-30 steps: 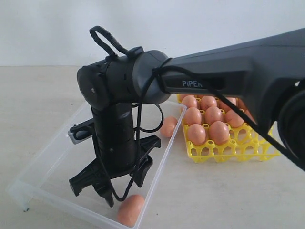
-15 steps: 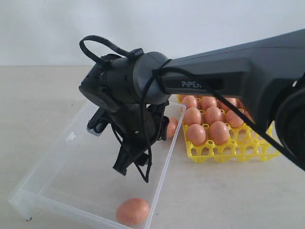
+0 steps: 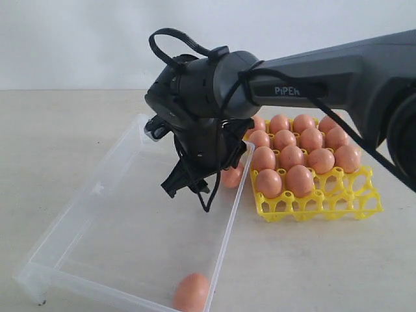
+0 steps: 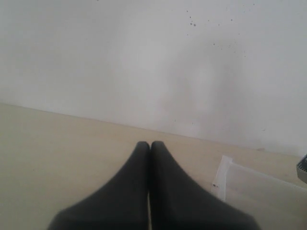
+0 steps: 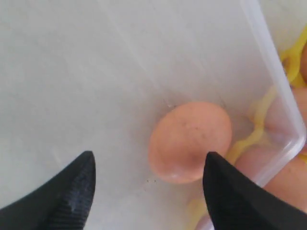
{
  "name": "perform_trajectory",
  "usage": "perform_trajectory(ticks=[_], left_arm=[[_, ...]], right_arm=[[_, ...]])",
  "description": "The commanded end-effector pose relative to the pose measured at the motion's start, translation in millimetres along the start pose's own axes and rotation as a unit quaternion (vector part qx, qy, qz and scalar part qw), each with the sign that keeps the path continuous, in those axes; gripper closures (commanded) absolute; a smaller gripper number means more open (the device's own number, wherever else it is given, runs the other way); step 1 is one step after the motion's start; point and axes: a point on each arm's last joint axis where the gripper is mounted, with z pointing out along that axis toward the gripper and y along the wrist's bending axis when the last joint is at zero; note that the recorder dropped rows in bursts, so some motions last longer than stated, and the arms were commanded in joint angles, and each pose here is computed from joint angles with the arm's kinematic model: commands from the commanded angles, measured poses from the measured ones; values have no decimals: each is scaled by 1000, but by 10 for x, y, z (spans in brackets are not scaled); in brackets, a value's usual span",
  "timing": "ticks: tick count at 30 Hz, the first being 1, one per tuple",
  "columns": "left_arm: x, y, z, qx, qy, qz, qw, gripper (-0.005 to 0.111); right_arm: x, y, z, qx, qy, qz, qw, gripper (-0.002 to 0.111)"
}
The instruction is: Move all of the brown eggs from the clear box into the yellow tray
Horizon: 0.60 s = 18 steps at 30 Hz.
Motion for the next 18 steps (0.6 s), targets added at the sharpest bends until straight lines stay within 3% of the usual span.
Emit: perform_trajectory(ticks=[1, 9, 18], left_arm=[[-19, -1, 2, 0, -7, -6, 1000, 111], [-19, -1, 2, 0, -7, -6, 1000, 111], [-17, -1, 2, 0, -7, -6, 1000, 111]], right_arm=[[-53, 0, 57, 4, -27, 39, 999, 46], [1, -99, 302, 45, 9, 123, 991, 46], [-45, 7, 373, -20, -6, 144, 989, 46]])
